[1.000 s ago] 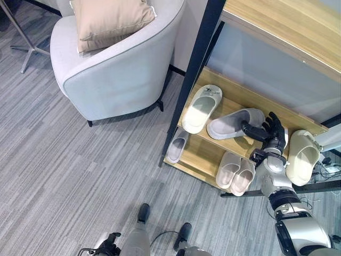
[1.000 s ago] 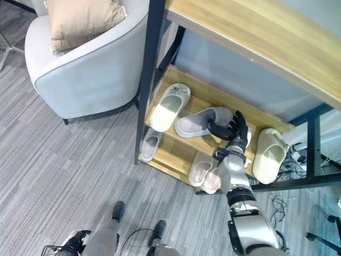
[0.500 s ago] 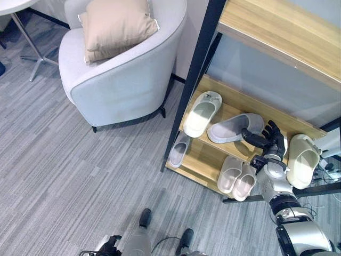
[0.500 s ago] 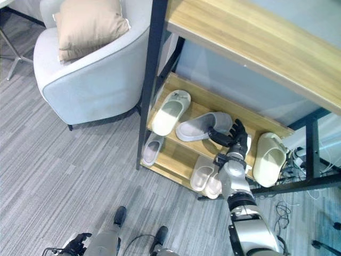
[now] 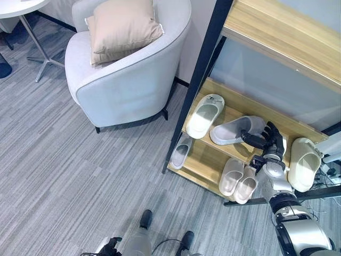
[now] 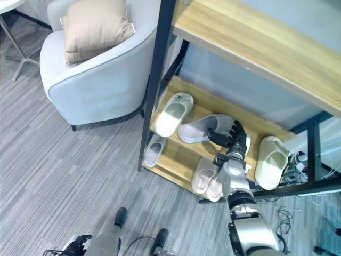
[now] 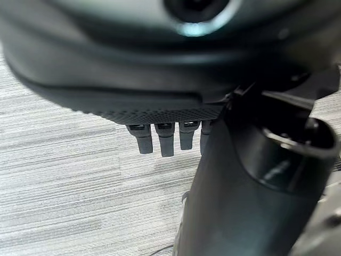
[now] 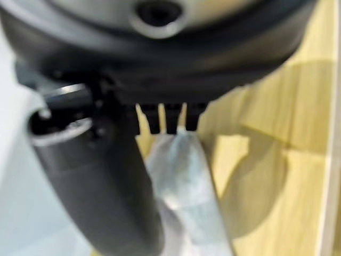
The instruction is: Arrange the slippers neatly on the shoe rack.
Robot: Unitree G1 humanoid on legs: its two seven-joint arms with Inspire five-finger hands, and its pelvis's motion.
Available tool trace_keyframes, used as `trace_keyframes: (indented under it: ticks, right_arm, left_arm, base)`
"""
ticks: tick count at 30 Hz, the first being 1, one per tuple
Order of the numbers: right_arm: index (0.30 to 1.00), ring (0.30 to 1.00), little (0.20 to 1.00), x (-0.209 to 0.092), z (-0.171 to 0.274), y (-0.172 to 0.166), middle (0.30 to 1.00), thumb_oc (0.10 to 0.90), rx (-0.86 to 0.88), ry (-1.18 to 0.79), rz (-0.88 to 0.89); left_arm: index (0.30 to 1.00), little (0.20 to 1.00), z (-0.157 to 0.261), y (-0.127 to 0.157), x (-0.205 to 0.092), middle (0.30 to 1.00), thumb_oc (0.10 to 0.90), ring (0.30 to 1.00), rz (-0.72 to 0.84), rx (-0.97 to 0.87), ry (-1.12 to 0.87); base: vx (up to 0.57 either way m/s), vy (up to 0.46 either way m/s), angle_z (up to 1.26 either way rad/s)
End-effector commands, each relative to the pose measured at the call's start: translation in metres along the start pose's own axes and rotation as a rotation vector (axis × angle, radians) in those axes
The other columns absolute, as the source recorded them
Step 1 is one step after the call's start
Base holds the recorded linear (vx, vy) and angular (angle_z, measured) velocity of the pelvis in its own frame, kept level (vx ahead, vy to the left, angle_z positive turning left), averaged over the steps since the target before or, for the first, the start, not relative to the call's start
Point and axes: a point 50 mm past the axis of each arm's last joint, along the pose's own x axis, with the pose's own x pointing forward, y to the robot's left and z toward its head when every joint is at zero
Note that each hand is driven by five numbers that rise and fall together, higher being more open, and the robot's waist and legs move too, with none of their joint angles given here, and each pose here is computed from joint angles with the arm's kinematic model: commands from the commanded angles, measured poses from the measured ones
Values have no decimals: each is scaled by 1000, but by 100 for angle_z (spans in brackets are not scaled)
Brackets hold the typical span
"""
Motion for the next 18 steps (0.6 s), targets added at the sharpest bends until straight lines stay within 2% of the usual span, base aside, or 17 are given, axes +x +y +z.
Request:
trace_keyframes:
  ticks: [1, 11, 14, 15, 18]
  right_arm:
    - [900, 900, 900, 20, 77, -19, 900, 800, -14, -247, -68]
    - [900, 900, 900, 26, 80, -34, 900, 800, 8, -212, -132]
    - [406, 406, 406, 28, 81, -36, 406, 471, 5, -201, -138]
    - [300, 300, 300, 28, 82, -37, 300, 400, 1, -200, -140]
    - [300, 300, 300, 29, 80, -37, 300, 400, -16, -188, -144]
  left_arm:
    - [900, 900, 12, -13, 0, 900, 800, 900, -36, 0, -29]
    - [900, 900, 14, -8, 1, 900, 800, 900, -17, -11, -33]
    - [900, 900, 12, -7, 1, 900, 800, 900, -14, -10, -29]
    - [900, 900, 12, -6, 1, 900, 800, 900, -13, -11, -27]
    - [900, 900, 12, -5, 2, 900, 800, 900, -9, -16, -25]
  base:
    - [0, 0, 0]
    - [-4, 1, 3]
    - [-3, 2, 1]
    - [0, 0, 0]
    - [0, 0, 0]
